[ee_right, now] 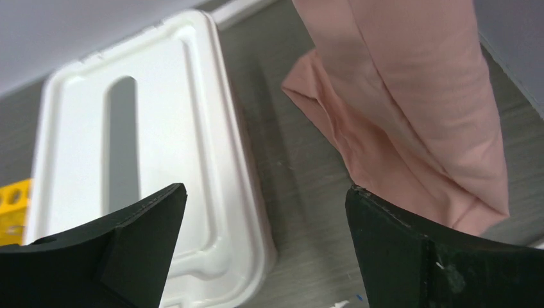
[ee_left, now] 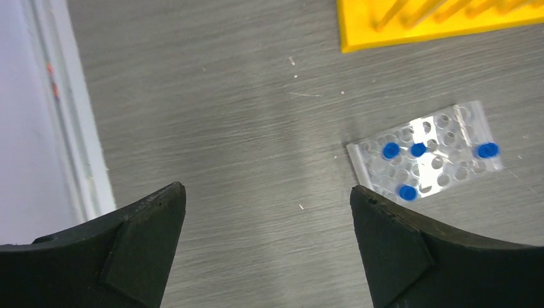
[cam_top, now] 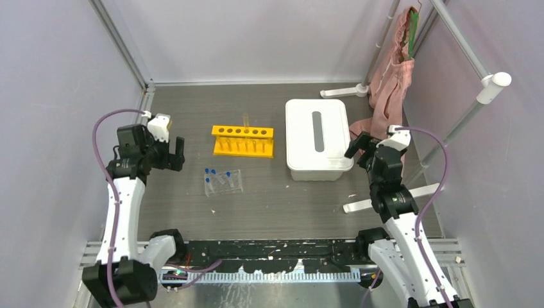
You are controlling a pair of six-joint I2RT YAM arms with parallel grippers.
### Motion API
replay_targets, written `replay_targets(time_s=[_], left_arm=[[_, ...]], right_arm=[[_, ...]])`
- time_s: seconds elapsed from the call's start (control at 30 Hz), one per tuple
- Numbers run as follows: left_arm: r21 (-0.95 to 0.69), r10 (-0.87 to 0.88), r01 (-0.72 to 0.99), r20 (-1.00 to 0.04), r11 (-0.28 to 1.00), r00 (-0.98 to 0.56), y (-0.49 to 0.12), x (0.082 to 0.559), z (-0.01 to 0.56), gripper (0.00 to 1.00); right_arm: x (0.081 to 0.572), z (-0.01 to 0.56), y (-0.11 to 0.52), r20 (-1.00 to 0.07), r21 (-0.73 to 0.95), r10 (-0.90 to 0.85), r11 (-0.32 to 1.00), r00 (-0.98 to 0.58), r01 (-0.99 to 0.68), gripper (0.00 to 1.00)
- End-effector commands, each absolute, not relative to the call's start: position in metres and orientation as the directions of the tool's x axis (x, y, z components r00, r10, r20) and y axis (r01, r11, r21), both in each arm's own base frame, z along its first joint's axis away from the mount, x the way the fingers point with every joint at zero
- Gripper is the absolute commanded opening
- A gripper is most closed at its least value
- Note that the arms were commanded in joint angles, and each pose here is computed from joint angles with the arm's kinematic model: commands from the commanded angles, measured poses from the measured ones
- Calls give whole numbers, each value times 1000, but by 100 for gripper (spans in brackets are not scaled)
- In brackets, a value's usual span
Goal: Organize the chemistry lab equipment
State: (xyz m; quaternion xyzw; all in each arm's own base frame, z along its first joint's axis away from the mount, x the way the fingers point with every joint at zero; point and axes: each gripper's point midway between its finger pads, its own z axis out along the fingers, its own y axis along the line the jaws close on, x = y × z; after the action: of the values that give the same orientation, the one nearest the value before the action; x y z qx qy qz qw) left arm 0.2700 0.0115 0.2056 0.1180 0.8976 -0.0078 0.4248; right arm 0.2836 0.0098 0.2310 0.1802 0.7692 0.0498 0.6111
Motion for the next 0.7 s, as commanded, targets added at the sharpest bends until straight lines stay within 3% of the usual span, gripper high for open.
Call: replay_targets(time_s=[0.0, 0.33, 0.67], left_arm=[[11, 116, 183, -808, 983, -578, 17, 296, 180, 100], [-73, 23, 165, -858, 984, -514, 14, 338, 111, 100], [-77, 12, 179, -892, 981, -451, 15, 372, 82, 100]], right_arm=[[276, 214, -8, -933, 260, 319, 917, -167, 301, 100], [287, 146, -45, -939, 225, 327, 819, -107, 528, 100], [306, 121, -63, -968, 94, 211, 809, -138, 580, 100]])
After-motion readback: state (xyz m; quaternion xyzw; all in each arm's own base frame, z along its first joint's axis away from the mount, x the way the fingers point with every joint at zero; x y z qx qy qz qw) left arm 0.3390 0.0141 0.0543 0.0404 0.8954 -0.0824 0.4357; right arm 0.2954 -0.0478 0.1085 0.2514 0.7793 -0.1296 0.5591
